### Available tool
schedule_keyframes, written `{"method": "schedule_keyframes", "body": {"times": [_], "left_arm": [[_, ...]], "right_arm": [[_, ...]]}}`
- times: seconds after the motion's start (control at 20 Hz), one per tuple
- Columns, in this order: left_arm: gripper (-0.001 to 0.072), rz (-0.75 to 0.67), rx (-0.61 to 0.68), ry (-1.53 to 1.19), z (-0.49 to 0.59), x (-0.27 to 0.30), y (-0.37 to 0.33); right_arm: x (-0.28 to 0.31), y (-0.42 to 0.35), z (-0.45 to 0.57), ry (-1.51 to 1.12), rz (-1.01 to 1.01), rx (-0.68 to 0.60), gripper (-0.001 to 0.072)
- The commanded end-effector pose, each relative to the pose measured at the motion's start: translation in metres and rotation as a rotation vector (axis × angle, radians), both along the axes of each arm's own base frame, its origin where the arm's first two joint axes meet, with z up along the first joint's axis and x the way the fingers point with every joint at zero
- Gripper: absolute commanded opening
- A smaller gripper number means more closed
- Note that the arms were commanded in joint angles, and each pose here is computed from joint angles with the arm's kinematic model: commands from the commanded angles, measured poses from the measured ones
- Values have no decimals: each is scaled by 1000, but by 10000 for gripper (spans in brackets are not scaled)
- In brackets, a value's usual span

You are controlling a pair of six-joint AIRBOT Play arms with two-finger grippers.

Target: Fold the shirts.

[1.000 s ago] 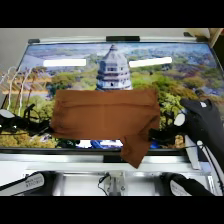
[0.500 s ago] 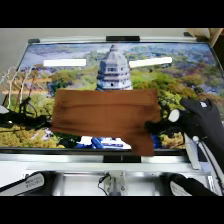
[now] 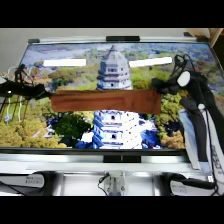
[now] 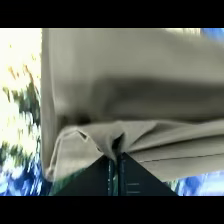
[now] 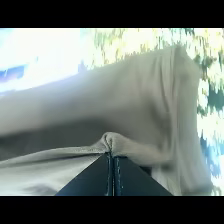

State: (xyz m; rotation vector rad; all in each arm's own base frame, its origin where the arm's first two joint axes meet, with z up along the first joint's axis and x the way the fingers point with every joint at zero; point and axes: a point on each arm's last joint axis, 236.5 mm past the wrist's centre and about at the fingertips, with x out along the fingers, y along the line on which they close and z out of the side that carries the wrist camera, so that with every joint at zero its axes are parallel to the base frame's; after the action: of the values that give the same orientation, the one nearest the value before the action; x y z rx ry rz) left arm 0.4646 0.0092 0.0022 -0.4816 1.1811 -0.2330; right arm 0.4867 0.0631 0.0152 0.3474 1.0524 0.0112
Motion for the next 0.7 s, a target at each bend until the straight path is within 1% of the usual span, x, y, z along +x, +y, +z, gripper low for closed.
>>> {"method": "schedule_keyframes", "body": {"times": [0.0,0.05,0.1,0.15,0.2,0.25,0.3,0.35,0.45,0.65], "left_arm": [[37,102,-79,67,-26,42,-8],[58,108,-109,81,-34,46,-12],[169,114,-130,95,-42,47,-14],[377,117,-148,109,-48,47,-17],[589,116,-154,119,-52,46,-18],[639,117,-155,123,-52,45,-15],[638,108,-155,120,-47,44,-12],[628,95,-156,118,-41,43,-8],[628,71,-162,118,-26,40,-4],[626,9,-164,120,-6,33,-17]], "right_arm": [[35,8,-39,44,-25,47,78],[34,14,-54,77,-28,71,117],[29,20,-69,120,-26,101,301],[24,25,-80,155,-1,109,506],[17,22,-85,178,46,85,529],[8,14,-87,209,89,50,597],[-7,4,-89,263,137,20,693],[-24,-10,-93,329,175,-1,693],[-44,-35,-97,420,146,17,693],[-27,-29,-105,378,86,128,693]]}}
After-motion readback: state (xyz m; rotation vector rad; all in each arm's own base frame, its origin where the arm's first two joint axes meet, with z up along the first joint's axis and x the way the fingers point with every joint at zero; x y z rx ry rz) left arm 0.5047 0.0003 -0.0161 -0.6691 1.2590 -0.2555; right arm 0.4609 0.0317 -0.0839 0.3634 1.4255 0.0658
